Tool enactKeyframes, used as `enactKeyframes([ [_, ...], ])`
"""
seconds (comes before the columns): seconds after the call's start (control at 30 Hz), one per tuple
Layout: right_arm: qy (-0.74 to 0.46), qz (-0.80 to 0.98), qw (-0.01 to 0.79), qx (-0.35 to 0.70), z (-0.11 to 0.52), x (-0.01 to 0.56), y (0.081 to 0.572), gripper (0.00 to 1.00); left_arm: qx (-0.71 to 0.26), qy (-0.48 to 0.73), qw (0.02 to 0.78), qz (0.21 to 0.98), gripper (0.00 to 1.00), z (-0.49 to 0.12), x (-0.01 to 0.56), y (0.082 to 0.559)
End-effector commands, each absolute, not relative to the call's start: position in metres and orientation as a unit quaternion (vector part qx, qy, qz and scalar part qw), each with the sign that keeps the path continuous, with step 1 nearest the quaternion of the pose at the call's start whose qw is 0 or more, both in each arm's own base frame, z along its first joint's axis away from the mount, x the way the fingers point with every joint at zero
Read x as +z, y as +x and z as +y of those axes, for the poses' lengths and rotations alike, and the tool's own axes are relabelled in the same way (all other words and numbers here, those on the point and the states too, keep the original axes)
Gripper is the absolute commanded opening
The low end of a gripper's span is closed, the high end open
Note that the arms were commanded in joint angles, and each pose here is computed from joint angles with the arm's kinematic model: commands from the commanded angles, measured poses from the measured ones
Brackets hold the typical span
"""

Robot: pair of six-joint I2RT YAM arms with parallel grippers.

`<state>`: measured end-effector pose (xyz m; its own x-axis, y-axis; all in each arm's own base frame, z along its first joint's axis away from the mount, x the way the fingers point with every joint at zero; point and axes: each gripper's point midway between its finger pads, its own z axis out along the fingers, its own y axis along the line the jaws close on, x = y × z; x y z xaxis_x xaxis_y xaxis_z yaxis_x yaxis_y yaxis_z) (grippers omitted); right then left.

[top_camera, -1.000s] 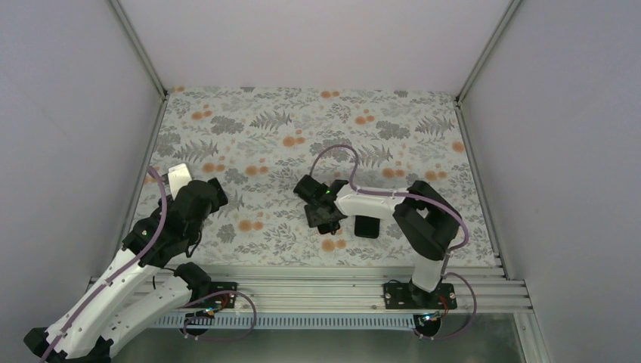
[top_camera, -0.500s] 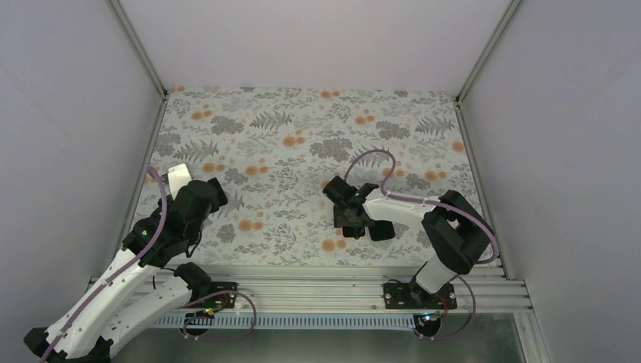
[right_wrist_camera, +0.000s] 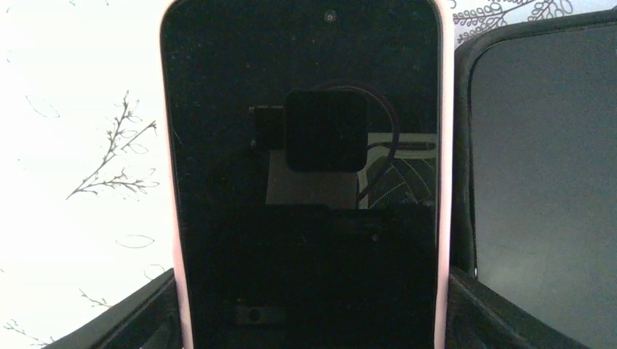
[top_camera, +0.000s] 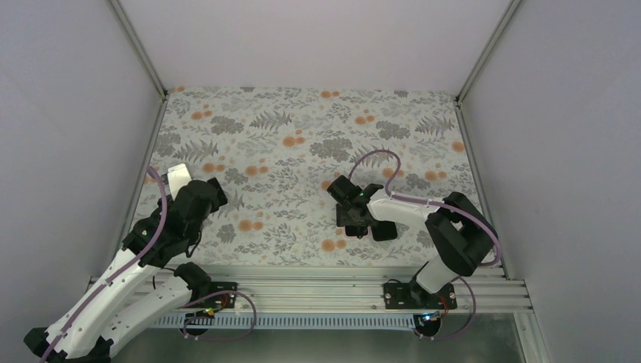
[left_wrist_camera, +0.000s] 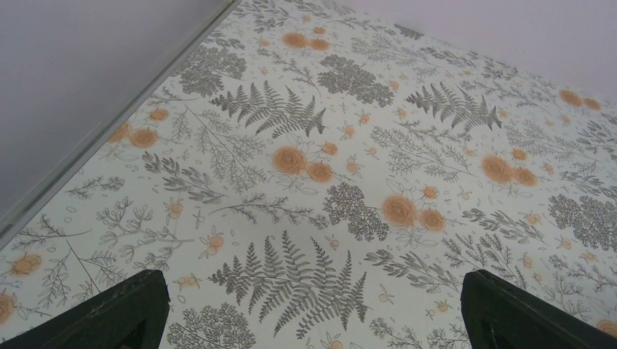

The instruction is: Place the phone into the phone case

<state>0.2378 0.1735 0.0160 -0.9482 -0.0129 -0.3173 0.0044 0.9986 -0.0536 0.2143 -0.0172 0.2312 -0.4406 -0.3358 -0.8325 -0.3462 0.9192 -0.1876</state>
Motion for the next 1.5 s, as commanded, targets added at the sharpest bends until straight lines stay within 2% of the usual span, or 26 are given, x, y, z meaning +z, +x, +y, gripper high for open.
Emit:
enactKeyframes([
  [0.0,-0.004,0.984,0.172,-0.039,0.162,0.024,0.236,0.77,0.020,-0.209,0.491,0.846,1.00,-0.010,0.230,0.212],
  [0.17,-0.006,0.983,0.181,-0.021,0.163,0.035,0.234,0.78,0.018,-0.210,0.492,0.844,1.00,-0.010,0.231,0.212],
  [0.37,-0.014,0.981,0.195,0.002,0.167,0.047,0.234,0.89,0.017,-0.210,0.493,0.844,1.00,-0.010,0.231,0.212],
  [0.53,-0.022,0.980,0.196,0.009,0.167,0.051,0.232,0.90,0.015,-0.210,0.495,0.843,1.00,-0.010,0.232,0.212],
  [0.57,-0.022,0.979,0.202,0.011,0.168,0.054,0.233,0.93,0.015,-0.210,0.495,0.843,1.00,-0.010,0.232,0.211],
  [0.63,-0.020,0.974,0.224,0.015,0.165,0.069,0.237,0.99,0.011,-0.211,0.499,0.840,1.00,-0.009,0.235,0.211],
  [0.97,0.056,0.919,0.389,0.005,0.119,0.185,0.257,0.99,-0.047,-0.192,0.534,0.822,1.00,-0.016,0.277,0.206],
  [1.1,0.104,0.886,0.452,0.004,0.088,0.229,0.249,0.99,-0.088,-0.190,0.565,0.798,1.00,-0.013,0.305,0.196],
  [1.23,0.117,0.850,0.511,0.047,0.071,0.271,0.236,0.99,-0.145,-0.179,0.610,0.758,1.00,-0.008,0.327,0.179],
  [1.47,0.117,0.799,0.582,0.102,0.049,0.305,0.212,0.99,-0.187,-0.185,0.669,0.695,1.00,0.017,0.343,0.145],
])
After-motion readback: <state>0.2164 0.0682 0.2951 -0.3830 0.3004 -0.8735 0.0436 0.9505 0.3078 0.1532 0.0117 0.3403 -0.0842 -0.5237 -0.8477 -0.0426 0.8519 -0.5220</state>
